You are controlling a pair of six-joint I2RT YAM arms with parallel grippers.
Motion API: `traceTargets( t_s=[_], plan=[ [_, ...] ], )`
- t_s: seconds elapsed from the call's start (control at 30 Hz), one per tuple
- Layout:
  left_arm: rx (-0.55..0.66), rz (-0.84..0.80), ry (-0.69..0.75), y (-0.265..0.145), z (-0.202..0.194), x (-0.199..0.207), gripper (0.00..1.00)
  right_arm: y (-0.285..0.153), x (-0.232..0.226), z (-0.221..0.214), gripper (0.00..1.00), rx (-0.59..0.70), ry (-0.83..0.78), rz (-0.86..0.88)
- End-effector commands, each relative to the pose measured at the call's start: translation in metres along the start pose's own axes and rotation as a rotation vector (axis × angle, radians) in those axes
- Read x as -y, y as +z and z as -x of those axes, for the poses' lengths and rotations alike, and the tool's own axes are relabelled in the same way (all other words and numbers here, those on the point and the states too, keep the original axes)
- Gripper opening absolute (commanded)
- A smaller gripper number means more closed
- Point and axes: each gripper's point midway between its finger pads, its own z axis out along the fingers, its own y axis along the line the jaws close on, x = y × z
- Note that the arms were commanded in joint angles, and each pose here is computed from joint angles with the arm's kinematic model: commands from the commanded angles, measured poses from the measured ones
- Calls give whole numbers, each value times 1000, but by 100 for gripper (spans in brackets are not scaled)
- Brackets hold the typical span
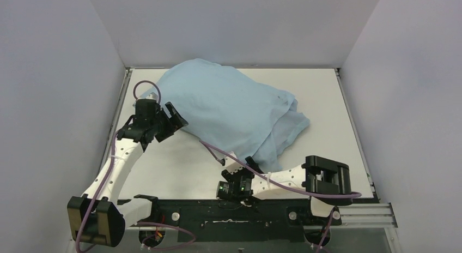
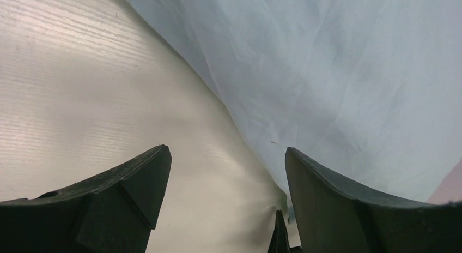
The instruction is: Put the pillow into the pillowcase
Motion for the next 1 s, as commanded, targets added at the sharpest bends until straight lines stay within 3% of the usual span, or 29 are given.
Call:
traceTargets(
  t_s=[0.0,0.17,0.2,0.33,0.4,0.67,0.8,0.97],
  plan=[
    [41,-22,-43,-4,8,3,76,16,12,15,76,50,71,-135],
    [38,2,-73,0,7,-5,75,35,16,4,70,20,23,-199],
    [37,9,-86,1,6,-7,75,36,18,3,64,20,17,-214],
    [49,92,-187,3,10,-20,74,34,31,9,16,37,-6,-251],
    [52,139,-262,2,13,-27,74,26,37,22,0,51,-1,-240],
    [144,109,-504,-4,66,-30,76,-38,72,89,0,178,168,-14],
    [212,59,-537,-6,95,-26,80,-68,100,117,0,273,280,101],
    [206,-44,-524,7,105,-11,82,-83,131,130,0,325,355,121]
  ],
)
